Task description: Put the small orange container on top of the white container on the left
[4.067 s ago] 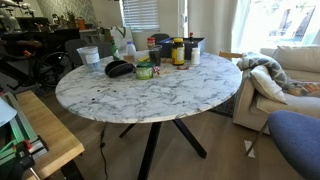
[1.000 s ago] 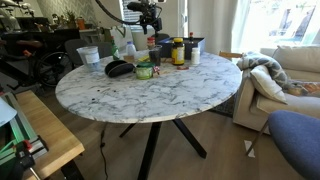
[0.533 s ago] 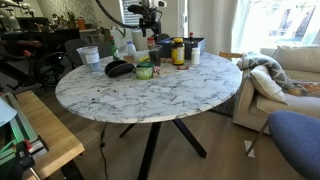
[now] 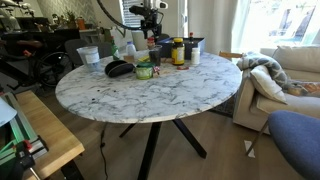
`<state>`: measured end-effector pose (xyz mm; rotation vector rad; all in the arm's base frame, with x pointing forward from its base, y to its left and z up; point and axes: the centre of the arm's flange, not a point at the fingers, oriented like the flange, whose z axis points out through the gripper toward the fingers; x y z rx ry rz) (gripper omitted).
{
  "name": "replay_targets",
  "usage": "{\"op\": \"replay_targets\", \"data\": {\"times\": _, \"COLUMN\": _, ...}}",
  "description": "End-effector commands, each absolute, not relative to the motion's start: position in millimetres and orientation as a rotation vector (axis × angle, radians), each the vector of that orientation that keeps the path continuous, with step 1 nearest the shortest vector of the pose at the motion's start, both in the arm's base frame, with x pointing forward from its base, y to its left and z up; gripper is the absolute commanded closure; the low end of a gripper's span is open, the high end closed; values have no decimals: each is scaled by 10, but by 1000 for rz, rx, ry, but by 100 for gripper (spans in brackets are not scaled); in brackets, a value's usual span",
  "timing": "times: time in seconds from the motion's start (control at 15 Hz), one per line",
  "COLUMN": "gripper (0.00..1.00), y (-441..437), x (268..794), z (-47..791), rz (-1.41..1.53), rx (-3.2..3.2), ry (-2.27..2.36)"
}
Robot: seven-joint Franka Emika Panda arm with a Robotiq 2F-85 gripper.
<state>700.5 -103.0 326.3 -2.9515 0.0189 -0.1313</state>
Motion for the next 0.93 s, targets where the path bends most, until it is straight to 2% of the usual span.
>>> {"op": "replay_targets", "data": {"times": 0.0, "gripper": 47, "y": -1056, "x": 7079, "z": 3219, "rz": -95, "rx": -2932, "ry": -5}}
{"op": "replay_targets", "data": {"times": 0.27, "gripper": 76, "y": -1000, "x": 7051, "z": 3307, "rz": -100, "rx": -2929, "ry": -41}}
{"op": "replay_targets", "data": {"times": 0.47, "gripper": 76, "y": -797, "x": 6962, "z": 3532, "rz": -105, "rx": -2924, "ry": -160}}
{"op": "replay_targets", "data": {"times": 0.87, "gripper": 76, "y": 203, "x": 6711, "z": 3984, "rz": -157, "rx": -2940, "ry": -635}}
